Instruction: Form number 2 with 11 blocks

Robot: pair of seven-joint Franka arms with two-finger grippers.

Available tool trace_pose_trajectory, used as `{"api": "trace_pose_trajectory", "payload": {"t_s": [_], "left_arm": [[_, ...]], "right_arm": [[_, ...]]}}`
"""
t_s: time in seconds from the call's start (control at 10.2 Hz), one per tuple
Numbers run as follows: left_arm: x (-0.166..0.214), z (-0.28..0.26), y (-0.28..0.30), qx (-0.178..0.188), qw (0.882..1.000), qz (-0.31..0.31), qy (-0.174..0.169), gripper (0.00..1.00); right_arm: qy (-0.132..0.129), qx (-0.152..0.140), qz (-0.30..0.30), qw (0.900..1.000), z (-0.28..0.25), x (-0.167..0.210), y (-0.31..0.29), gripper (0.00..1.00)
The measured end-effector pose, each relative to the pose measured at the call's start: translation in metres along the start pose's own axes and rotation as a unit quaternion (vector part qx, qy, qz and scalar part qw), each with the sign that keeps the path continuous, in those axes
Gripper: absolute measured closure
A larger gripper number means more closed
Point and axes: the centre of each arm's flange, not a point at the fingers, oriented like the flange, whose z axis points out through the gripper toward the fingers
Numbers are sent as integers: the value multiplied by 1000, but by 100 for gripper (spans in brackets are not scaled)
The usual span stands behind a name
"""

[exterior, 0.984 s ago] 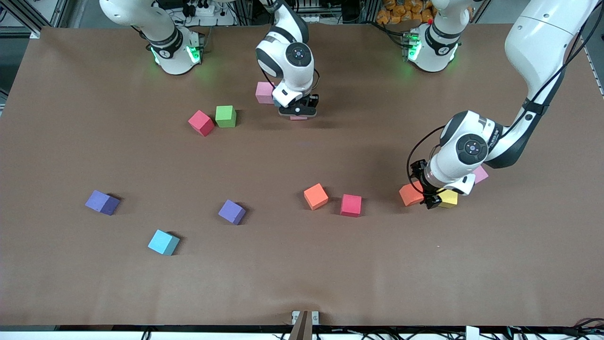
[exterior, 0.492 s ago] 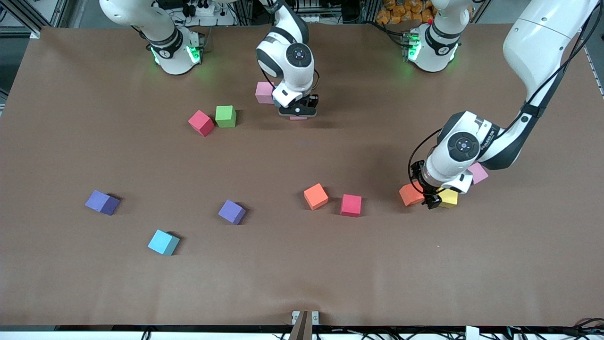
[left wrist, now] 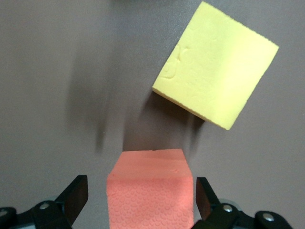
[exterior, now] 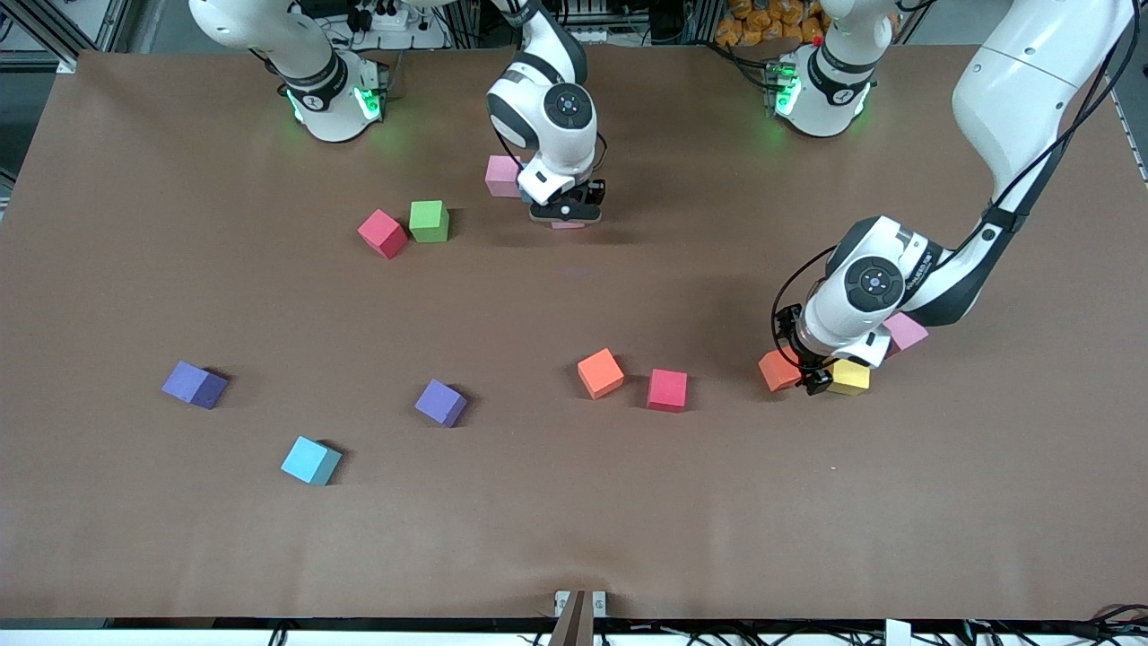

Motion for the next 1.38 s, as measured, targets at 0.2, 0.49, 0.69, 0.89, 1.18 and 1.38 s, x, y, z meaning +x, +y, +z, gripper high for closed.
{"api": "trace_pose_trajectory", "payload": {"t_s": [0.2,0.49,0.69,0.89,1.18,1.38], "left_arm": [[0,1,-1,-1,1000,7,1,28],[-6,-1,-3,-11,999,43,3,41],[-20,-11,-6,-19,994,103,-8,41],[-50,-32,-19,-29,983,178,-21,43],[-104,-64,-58,-24,948,316,-19,44],[-147,-74,-98,-24,919,394,-15,44]], "right_arm": [[0,1,0,1000,-1,0,-1,20],[2,3,0,1000,-3,2,-2,20],[4,7,0,1000,-8,2,-4,20],[5,12,-7,1000,-16,2,-3,20],[5,12,-14,1000,-19,4,0,20],[7,17,-13,1000,-28,5,2,20]]}}
